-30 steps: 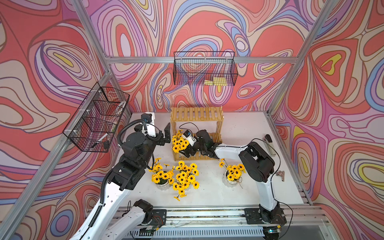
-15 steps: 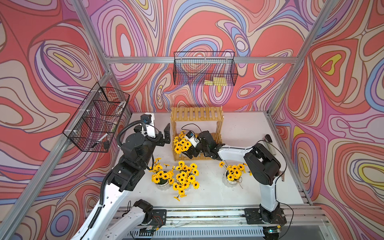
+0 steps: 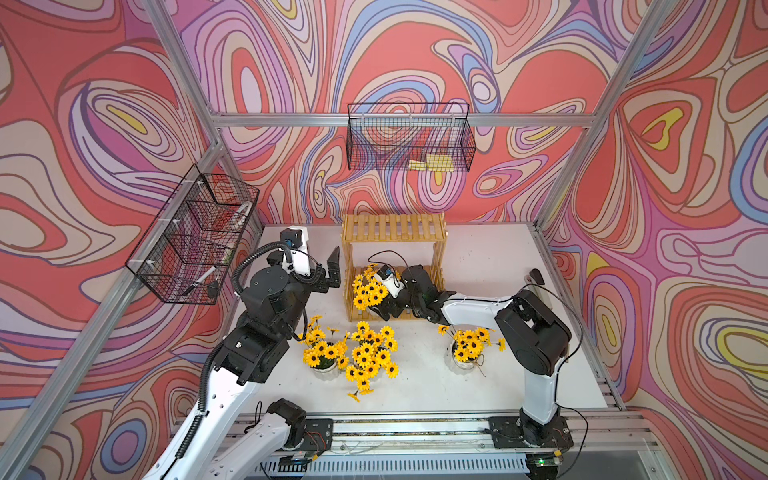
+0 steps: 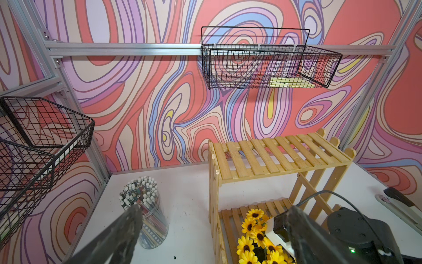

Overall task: Take the sunflower pots off the shelves
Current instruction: Pick up the sunflower pot from the shelf, then place the sunflower pot at the center of the board.

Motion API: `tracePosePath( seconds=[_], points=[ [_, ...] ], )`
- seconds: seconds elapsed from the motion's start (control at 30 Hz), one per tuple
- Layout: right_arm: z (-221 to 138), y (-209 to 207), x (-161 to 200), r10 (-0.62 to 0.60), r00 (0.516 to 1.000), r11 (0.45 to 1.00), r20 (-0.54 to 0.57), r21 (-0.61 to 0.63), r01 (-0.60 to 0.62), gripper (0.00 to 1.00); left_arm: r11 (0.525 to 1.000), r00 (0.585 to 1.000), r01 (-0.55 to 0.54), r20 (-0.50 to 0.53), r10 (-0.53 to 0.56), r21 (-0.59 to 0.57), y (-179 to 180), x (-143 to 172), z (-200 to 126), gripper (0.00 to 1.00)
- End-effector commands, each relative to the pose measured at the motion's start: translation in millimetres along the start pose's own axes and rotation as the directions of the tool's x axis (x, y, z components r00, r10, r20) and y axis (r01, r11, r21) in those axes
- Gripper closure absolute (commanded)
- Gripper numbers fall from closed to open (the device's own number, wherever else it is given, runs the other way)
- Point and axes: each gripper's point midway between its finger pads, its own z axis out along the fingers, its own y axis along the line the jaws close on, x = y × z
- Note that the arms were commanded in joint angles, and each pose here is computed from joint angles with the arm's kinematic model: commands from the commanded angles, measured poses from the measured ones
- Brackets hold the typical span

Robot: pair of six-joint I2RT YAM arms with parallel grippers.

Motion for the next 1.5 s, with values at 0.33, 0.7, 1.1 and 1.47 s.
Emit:
tracePosePath(
  seconds=[0.33, 0.7, 1.1, 1.47],
  points=[
    [-31, 0, -50, -0.033, 0.990, 0.999, 0.136, 0.044, 0.027, 1.00, 1.000, 0.999, 0.018, 0.031, -0.018, 0.000, 2, -4, -1, 0.00],
    [-64, 5, -47, -0.010, 0.992, 0.998, 0.129, 0.066, 0.002, 1.00, 1.000, 0.999, 0.025, 0.034, -0.025, 0.010, -1, -2, 2, 0.00],
    [-111, 19, -26, 0.025, 0.994, 0.997, 0.109, 0.070, -0.033, 1.00, 0.999, 0.998, 0.038, 0.043, -0.039, 0.018, -1, -3, -2, 0.00],
    [-140, 36, 0, 0.047, 0.996, 0.995, 0.071, 0.081, -0.053, 1.00, 0.998, 0.997, 0.051, 0.053, -0.053, 0.028, -2, -6, -4, 0.00]
  ],
)
